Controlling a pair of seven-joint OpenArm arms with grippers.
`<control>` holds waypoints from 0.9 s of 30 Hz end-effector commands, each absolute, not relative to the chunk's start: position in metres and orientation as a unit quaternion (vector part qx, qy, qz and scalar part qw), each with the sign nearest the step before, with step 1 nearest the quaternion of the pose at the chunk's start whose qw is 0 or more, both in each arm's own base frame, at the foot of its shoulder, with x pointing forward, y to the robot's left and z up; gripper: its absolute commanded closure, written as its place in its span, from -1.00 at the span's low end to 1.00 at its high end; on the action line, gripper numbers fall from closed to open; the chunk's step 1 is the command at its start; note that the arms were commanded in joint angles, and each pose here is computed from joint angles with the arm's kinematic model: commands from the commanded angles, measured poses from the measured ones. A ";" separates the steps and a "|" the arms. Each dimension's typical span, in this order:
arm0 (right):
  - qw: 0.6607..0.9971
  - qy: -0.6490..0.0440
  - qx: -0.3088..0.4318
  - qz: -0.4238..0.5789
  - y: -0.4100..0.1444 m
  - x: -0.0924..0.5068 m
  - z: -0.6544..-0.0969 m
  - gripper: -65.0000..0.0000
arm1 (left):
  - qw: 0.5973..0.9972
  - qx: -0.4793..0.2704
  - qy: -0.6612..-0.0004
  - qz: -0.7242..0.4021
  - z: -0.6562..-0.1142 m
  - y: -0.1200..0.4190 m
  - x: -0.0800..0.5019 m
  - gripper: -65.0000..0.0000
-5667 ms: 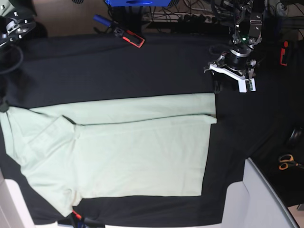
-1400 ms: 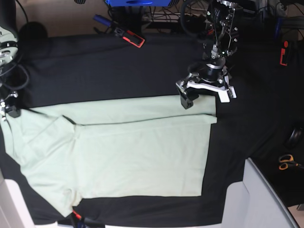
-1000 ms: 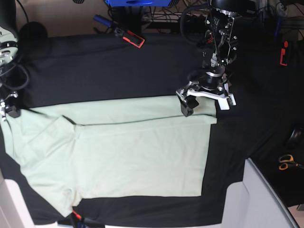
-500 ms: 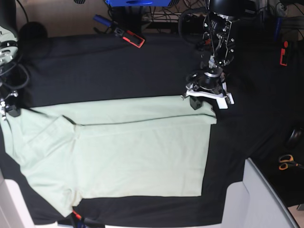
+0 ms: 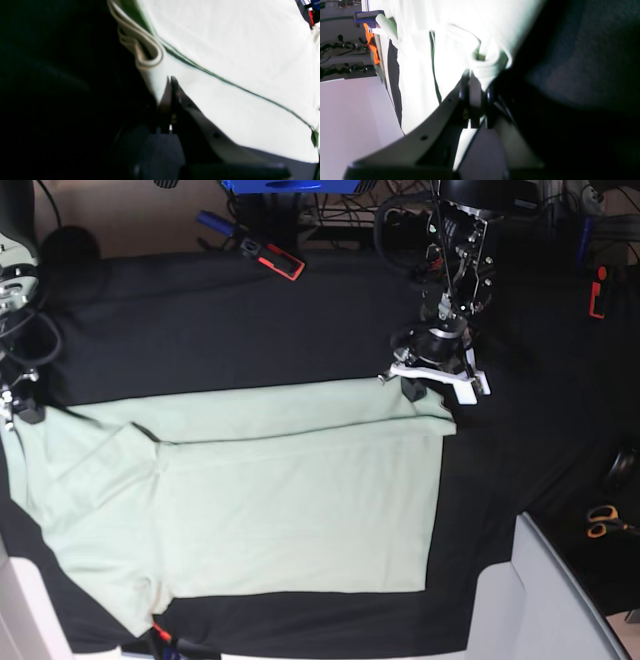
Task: Fold the T-shirt properly
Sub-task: 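Drag the shirt toward the robot base with both grippers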
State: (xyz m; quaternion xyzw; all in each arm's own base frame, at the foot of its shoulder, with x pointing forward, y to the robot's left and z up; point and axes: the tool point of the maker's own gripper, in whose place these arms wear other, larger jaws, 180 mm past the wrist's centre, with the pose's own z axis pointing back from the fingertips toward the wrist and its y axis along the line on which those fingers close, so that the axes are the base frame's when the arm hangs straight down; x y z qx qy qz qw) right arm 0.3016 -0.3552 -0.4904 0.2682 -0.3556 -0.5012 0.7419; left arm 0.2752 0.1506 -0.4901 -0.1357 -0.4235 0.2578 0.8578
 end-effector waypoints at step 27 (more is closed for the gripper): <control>0.789 -0.337 0.236 -0.457 -0.392 0.243 -0.489 1.00 | 0.863 -0.115 -0.443 0.213 -0.461 0.178 0.234 1.00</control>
